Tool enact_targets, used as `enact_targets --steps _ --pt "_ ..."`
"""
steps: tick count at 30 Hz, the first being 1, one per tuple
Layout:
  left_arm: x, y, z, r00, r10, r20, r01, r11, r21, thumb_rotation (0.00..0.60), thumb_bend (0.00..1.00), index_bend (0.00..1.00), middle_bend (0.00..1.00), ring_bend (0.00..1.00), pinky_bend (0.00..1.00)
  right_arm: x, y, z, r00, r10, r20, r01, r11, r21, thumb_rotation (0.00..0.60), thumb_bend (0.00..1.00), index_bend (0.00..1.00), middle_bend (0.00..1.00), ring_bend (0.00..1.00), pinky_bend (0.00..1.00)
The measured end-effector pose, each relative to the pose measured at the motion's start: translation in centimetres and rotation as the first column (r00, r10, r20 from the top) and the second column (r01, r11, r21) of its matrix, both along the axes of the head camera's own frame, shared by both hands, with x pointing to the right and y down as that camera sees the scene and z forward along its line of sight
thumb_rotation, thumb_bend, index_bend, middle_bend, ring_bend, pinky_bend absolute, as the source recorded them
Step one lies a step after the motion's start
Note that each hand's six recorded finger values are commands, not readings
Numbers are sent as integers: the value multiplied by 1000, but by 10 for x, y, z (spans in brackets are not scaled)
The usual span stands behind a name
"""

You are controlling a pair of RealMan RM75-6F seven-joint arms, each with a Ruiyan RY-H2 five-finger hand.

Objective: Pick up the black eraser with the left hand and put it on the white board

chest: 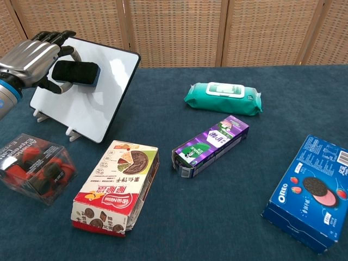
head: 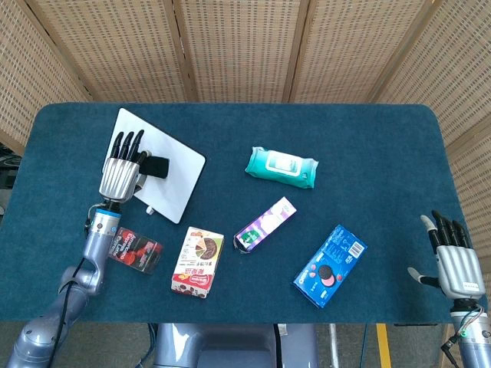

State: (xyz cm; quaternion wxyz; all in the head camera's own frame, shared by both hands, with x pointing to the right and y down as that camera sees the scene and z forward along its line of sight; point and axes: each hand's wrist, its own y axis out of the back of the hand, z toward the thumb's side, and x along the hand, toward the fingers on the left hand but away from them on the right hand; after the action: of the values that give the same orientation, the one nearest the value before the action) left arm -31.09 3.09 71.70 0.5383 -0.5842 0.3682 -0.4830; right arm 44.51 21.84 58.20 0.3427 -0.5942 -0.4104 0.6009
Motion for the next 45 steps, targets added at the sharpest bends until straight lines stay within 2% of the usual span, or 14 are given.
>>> enact_targets --steps 29,45 --pt "0 -2 10 999 -16 43 17 999 -33 600 291 429 0 0 0 -1 -1 1 1000 5 2 -5 1000 -1 600 43 25 0 0 0" --pt "-4 -1 9 999 -19 49 20 999 -28 600 248 220 0 0 0 -2 -1 1 1000 1 6 -1 1000 8 600 53 25 0 0 0"
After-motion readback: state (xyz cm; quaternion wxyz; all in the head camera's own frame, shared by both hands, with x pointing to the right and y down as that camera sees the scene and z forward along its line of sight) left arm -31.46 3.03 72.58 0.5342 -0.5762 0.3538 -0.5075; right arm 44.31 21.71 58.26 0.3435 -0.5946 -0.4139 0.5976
